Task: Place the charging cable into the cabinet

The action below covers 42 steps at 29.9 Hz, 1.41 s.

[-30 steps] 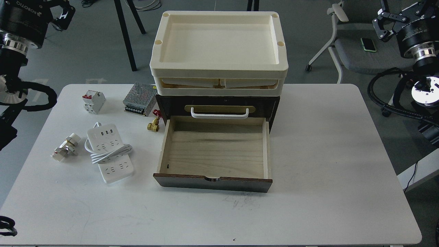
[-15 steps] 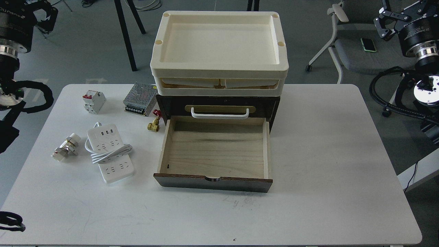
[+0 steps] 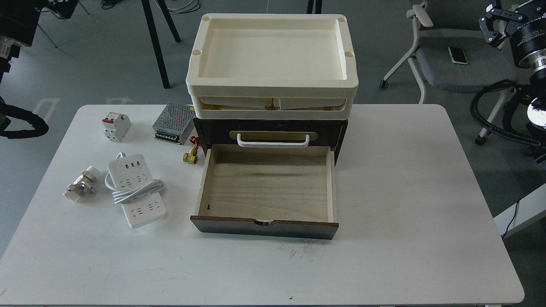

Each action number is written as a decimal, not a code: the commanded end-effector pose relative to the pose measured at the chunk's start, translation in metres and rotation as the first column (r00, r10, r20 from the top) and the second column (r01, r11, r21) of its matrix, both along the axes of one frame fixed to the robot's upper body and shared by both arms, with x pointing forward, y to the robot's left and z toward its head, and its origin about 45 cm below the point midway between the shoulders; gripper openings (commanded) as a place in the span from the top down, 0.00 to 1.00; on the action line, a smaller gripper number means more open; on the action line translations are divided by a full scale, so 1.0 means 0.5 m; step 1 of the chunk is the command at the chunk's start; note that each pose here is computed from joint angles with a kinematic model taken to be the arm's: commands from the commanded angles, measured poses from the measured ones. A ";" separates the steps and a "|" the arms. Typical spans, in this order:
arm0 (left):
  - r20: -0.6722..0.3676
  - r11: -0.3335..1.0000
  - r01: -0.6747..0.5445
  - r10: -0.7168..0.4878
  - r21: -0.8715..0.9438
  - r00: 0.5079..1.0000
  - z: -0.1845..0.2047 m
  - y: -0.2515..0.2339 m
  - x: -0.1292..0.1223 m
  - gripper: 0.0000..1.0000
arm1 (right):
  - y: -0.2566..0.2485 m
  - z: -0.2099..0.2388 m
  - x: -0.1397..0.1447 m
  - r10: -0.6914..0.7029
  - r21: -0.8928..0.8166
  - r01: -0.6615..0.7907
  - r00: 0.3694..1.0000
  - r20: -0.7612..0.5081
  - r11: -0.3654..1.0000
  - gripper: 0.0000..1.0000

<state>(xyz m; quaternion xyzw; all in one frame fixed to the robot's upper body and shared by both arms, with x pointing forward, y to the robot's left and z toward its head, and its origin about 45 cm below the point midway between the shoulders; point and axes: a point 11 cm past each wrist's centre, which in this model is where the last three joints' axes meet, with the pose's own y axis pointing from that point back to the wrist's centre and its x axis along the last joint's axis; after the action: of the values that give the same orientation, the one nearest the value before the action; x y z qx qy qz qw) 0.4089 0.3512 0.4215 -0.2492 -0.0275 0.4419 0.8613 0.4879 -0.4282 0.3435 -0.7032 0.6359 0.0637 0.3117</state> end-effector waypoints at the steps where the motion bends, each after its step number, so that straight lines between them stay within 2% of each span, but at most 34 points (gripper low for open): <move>1: 0.073 0.898 0.141 -0.187 0.417 0.980 0.004 -0.095 -0.081 0.00 | -0.028 0.008 -0.009 -0.025 -0.009 0.025 1.000 0.004 1.000 0.00; 3: 0.065 0.788 0.118 -0.197 0.605 0.978 -0.023 -0.093 -0.113 0.00 | -0.049 0.000 -0.020 -0.046 -0.006 0.046 0.999 -0.003 0.999 0.00; 6: 0.013 0.598 0.118 -0.210 0.793 0.978 -0.068 -0.059 -0.152 0.00 | -0.094 -0.011 -0.044 -0.094 0.011 0.094 0.996 -0.008 0.995 0.00; 10: -0.036 0.176 0.085 -0.261 0.981 0.965 -0.142 -0.005 -0.187 0.00 | -0.123 -0.036 -0.071 -0.121 0.048 0.122 0.992 -0.018 0.991 0.00; 13: -0.078 -0.079 0.058 -0.277 0.995 0.958 -0.204 0.041 -0.190 0.00 | -0.116 -0.051 -0.079 -0.104 0.059 0.105 0.994 -0.028 0.993 0.00; 17: -0.052 -0.225 -0.012 -0.280 0.974 0.959 -0.297 0.071 -0.149 0.01 | -0.113 -0.066 -0.084 -0.097 0.063 0.100 0.994 -0.042 0.993 0.00; 20: -0.101 -0.390 -0.037 -0.328 0.920 0.939 -0.375 0.091 -0.137 0.01 | -0.113 -0.068 -0.085 -0.097 0.061 0.100 0.994 -0.044 0.993 0.00; 23: -0.141 -0.462 -0.049 -0.368 0.885 0.919 -0.436 0.086 -0.131 0.01 | -0.118 -0.071 -0.088 -0.102 0.055 0.105 0.994 -0.049 0.993 0.00; 28: -0.181 -0.518 -0.047 -0.381 0.854 0.907 -0.485 0.092 -0.129 0.02 | -0.128 -0.077 -0.095 -0.112 0.047 0.114 0.992 -0.058 0.992 0.00; 31: -0.222 -0.542 -0.041 -0.410 0.840 0.885 -0.517 0.079 -0.141 0.06 | -0.130 -0.084 -0.099 -0.114 0.046 0.117 0.991 -0.066 0.992 0.00; 38: -0.261 -0.559 -0.015 -0.410 0.829 0.874 -0.546 0.078 -0.149 0.13 | -0.132 -0.094 -0.103 -0.117 0.047 0.121 0.990 -0.076 0.992 0.00; 42: -0.281 -0.580 -0.007 -0.405 0.815 0.870 -0.582 0.075 -0.144 0.13 | -0.134 -0.094 -0.104 -0.119 0.046 0.123 0.990 -0.076 0.991 0.00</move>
<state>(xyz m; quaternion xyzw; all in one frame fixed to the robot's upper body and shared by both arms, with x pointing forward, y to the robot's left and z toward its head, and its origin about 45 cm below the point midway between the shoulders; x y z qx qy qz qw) 0.3355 0.3901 0.1422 0.5660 -0.4408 -0.0435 0.6953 0.4363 -0.4946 0.2968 -0.6529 0.6857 0.0868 0.3098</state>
